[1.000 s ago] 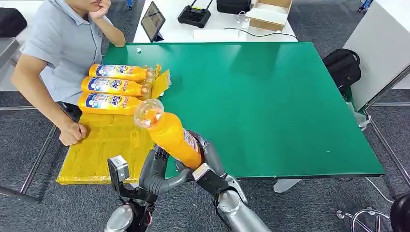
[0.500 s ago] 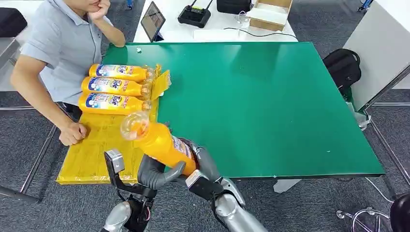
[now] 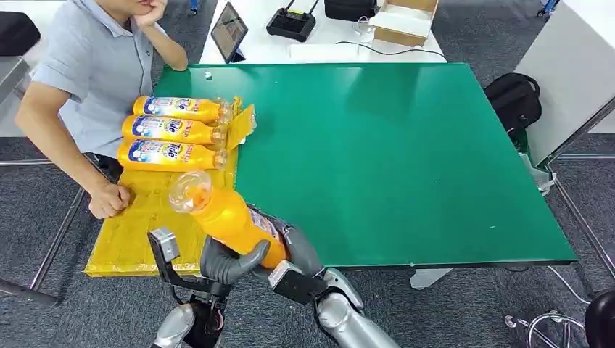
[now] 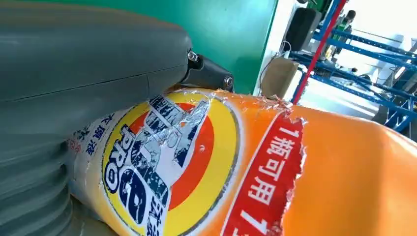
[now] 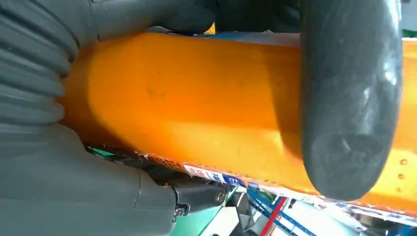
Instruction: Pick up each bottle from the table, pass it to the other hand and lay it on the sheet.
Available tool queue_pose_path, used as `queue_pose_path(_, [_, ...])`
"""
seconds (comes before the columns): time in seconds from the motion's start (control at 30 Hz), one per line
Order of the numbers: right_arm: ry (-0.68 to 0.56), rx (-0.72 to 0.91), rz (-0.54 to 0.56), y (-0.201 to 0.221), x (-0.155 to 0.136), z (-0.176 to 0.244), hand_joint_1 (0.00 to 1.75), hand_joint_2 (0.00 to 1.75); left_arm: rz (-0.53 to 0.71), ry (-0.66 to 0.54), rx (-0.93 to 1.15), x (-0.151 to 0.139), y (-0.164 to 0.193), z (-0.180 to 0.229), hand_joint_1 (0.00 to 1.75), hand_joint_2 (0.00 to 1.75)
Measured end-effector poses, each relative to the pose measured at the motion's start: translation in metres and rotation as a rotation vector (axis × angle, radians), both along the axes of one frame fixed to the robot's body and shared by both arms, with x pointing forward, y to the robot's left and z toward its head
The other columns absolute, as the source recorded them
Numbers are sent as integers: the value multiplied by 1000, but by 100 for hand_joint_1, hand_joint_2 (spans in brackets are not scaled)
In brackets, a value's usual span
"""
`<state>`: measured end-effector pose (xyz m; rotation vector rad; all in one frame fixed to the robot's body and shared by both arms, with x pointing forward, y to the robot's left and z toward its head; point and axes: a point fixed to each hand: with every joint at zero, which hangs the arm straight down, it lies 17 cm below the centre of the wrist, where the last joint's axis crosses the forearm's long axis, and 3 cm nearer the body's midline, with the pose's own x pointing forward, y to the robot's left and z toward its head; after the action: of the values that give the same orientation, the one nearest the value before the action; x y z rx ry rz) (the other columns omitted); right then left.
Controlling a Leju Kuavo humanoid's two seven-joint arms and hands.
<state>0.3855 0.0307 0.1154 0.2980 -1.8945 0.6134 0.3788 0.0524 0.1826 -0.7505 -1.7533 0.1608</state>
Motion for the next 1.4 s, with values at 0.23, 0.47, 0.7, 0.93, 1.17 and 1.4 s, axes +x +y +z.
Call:
queue_pose_path(0.23, [1,-5,6,2,-1,-1,175,175,1,2,0,0,1,-1,175,175])
queue_pose_path(0.47, [0,-6,10,3,-2,-2,0,0,1,3,-1,0,1,-1,175,175])
queue_pose_path(0.7, [16,-5,-12,2,-5,-8,0,0,23,42,-23,8,11,-5,175,175])
queue_pose_path(0.93, [-67,-47,-52,1,-17,-7,0,0,298,42,197,40,88,-26,175,175])
queue_pose_path(1.17, [-67,-45,-34,4,-24,-9,0,0,426,11,276,51,138,-25,175,175])
queue_pose_path(1.4, [-70,-38,-27,5,-25,-8,0,0,475,-12,284,55,156,-15,175,175])
